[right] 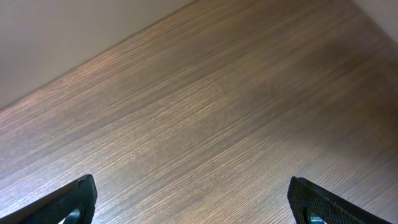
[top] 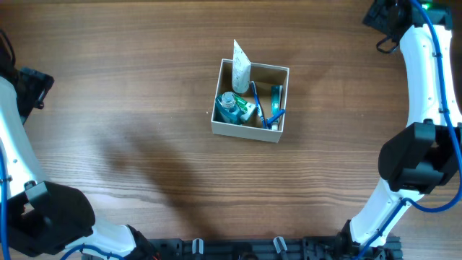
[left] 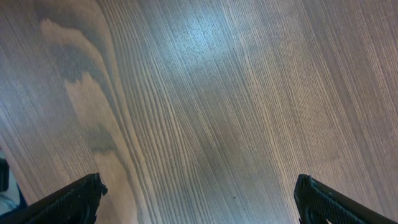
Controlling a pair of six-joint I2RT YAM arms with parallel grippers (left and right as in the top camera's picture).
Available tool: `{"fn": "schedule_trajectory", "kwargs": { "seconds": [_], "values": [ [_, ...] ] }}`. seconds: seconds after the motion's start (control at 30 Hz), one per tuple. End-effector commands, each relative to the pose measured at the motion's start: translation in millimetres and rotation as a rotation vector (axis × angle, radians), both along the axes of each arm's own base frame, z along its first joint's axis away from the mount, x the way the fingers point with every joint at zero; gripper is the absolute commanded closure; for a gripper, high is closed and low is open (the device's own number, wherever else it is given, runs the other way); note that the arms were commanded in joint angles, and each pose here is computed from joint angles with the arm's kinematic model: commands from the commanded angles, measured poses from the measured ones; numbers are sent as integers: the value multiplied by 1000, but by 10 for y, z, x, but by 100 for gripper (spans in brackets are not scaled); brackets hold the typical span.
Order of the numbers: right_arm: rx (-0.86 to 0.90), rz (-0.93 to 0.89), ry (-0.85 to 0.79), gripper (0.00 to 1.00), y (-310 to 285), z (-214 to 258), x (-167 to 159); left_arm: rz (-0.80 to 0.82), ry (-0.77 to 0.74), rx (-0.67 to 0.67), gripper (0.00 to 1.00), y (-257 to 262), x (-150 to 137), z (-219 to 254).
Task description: Pack container
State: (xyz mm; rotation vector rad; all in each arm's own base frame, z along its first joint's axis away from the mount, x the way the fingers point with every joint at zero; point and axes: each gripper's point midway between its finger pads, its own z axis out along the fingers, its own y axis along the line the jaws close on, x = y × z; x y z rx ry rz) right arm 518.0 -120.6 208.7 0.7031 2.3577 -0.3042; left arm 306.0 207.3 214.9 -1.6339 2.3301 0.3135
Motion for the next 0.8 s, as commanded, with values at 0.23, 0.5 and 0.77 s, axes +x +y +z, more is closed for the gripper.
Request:
{"fn": "schedule_trajectory", "kwargs": {
  "seconds": [0.23,0.5,0.77],
  "values": [
    [-21,-12,16,0,-47,-67,7,5,-50,-29,0,-66,57,30],
    [-21,-12,16,0,-47,-67,7,-82,-363,140,0,-193,469,312],
    [-21,-12,16,0,-47,-67,7,-256,-548,172,0,-949,279,-202]
  ]
}}
